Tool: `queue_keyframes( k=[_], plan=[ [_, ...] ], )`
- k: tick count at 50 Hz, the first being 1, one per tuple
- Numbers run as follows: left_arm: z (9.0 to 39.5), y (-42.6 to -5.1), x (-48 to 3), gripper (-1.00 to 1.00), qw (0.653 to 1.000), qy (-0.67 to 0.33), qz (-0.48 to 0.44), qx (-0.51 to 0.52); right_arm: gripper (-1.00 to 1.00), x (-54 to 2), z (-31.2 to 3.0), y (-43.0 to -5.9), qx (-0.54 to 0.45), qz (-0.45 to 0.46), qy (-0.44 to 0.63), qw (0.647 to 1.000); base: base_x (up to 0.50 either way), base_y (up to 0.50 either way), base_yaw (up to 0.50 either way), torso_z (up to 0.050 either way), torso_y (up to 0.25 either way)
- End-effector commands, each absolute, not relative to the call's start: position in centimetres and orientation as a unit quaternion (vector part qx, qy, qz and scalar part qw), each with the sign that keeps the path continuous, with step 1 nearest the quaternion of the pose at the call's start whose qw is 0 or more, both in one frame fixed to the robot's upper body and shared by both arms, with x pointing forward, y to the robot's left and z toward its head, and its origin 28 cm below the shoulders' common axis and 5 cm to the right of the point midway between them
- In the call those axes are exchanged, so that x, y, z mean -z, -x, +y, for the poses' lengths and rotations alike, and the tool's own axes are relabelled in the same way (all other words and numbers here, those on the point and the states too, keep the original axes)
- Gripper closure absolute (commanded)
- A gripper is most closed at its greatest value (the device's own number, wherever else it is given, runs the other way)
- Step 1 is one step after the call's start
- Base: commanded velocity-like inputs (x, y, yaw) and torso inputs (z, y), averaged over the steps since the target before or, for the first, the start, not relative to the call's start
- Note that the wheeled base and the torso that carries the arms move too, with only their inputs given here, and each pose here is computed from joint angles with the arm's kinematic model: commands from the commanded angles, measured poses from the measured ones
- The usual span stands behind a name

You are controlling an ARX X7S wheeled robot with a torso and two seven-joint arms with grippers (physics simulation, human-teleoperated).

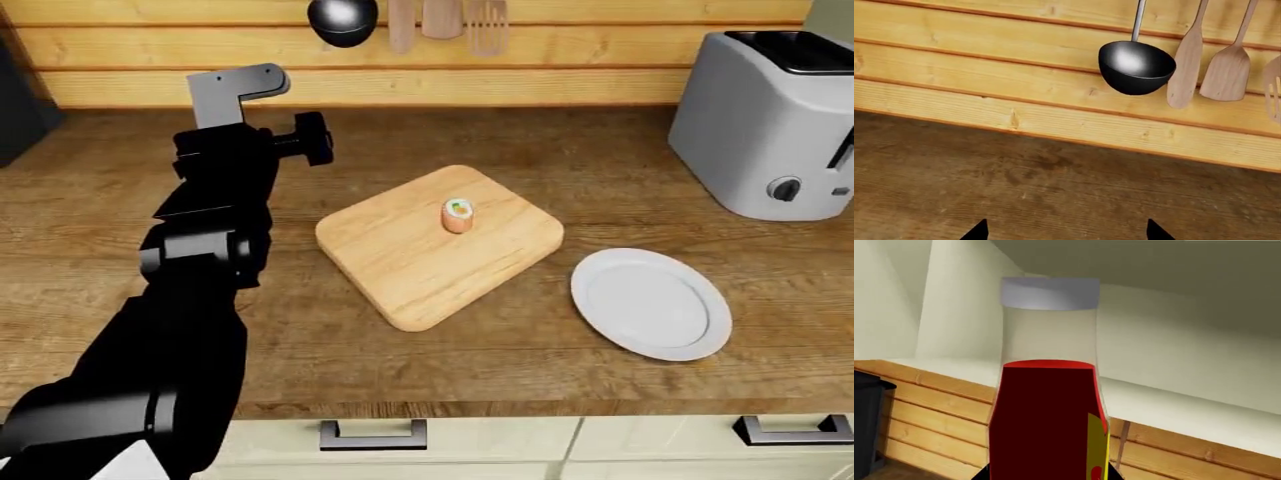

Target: Pick the sushi from the plate and place it on the cutting board. Then pick the condiment bottle from the cabinet and place it next to the cutting board.

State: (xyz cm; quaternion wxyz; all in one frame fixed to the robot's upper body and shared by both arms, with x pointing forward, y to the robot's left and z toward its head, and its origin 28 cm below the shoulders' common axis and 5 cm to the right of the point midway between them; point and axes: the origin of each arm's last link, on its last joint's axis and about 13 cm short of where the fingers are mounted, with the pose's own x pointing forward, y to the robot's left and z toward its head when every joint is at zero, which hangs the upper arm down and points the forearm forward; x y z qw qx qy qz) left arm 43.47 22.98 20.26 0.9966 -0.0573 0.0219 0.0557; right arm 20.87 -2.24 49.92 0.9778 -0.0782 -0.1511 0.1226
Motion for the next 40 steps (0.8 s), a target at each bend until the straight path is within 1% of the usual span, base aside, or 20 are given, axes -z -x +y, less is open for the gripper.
queue_keyframes(
  k=[1,20,31,40],
  plan=[
    [23.0,-43.5,-20.3,-1.00,0.997,0.056,0.021,-0.056,1.00,-47.0,-2.8,-20.2,-0.127,-0.143,0.076,0.979,0.00,0.00,0.00,0.015,0.000],
    [22.9,-43.5,-20.3,-1.00,0.997,0.052,0.019,-0.056,1.00,-39.8,-2.8,-21.8,-0.185,-0.139,0.059,0.971,0.00,0.00,0.00,0.000,0.000],
    [22.9,-43.5,-20.2,-1.00,0.997,0.050,0.019,-0.055,1.00,-35.6,-2.8,-22.0,-0.198,-0.126,0.052,0.971,0.00,0.00,0.00,0.000,0.001],
    [22.9,-43.5,-20.2,-1.00,0.997,0.049,0.019,-0.056,1.00,-33.8,-3.4,-22.0,-0.194,-0.113,0.047,0.973,0.00,0.00,0.00,0.000,0.000]
  ],
)
